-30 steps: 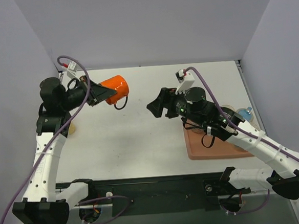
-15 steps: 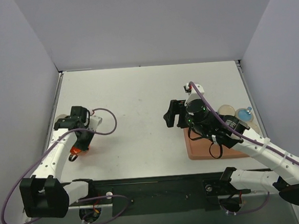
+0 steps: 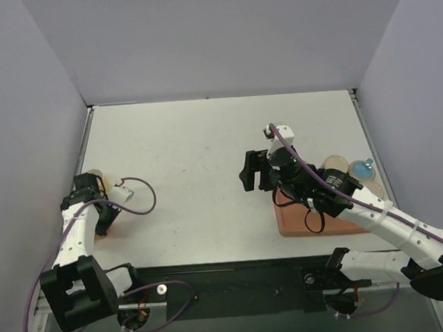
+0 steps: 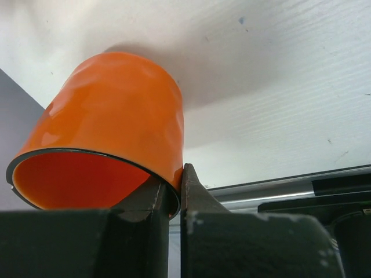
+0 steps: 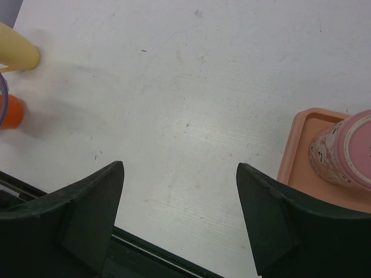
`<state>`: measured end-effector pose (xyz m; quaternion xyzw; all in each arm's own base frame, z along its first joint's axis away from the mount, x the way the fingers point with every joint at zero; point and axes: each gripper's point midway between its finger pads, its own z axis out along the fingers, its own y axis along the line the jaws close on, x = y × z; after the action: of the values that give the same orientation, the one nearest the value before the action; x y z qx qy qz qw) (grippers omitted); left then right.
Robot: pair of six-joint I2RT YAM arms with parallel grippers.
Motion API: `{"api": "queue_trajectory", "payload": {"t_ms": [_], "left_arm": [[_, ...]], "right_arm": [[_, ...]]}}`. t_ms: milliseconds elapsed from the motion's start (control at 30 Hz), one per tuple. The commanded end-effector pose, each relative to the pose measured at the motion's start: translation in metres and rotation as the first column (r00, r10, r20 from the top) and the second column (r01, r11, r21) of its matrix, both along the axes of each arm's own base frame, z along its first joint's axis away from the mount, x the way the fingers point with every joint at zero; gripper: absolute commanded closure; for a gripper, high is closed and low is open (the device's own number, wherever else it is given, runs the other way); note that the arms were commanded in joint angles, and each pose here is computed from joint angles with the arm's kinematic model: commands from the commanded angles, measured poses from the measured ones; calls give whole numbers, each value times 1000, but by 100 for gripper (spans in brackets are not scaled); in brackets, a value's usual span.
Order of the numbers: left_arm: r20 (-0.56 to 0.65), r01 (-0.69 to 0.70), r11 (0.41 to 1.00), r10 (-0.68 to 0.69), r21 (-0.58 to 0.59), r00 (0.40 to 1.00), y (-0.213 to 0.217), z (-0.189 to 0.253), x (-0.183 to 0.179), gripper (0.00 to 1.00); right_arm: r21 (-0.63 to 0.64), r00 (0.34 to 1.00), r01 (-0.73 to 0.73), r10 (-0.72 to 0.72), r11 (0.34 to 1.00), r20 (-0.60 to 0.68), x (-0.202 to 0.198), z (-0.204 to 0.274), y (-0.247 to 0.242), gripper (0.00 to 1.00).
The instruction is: Turn the mug right side up
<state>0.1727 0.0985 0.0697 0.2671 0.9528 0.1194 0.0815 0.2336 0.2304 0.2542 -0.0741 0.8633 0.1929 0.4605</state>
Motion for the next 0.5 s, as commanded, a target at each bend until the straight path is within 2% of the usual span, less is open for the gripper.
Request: {"api": "queue_trajectory", "payload": {"t_ms": [0, 100, 267, 300, 333, 400, 467], "left_arm": [[103, 166, 983, -158, -78, 982, -3, 17, 38, 100], [59, 240, 949, -232, -203, 971, -21, 13, 30, 100], [-30, 254, 931, -271, -261, 962, -24, 11, 24, 99], [-45, 251, 936, -269, -248, 962, -20, 11, 24, 96], [-69, 242, 938, -266, -248, 961, -18, 8, 23, 87], [-111, 232, 945, -263, -232, 958, -12, 6, 21, 75], [-119, 227, 946, -259, -229, 959, -11, 5, 21, 72]], "right_arm": [[20, 999, -9, 8, 1000, 40, 2, 16, 2, 27], [8, 999, 11, -12, 1000, 41, 3, 13, -4, 26], [-30, 997, 66, -65, 997, 31, 3, 4, -21, 26], [-39, 997, 71, -70, 997, 24, 3, 1, -23, 26], [-44, 996, 84, -83, 995, 19, 4, -2, -29, 26], [-39, 995, 103, -104, 994, -6, 5, -10, -41, 26], [-36, 986, 160, -161, 987, -33, 6, -18, -60, 26]]}}
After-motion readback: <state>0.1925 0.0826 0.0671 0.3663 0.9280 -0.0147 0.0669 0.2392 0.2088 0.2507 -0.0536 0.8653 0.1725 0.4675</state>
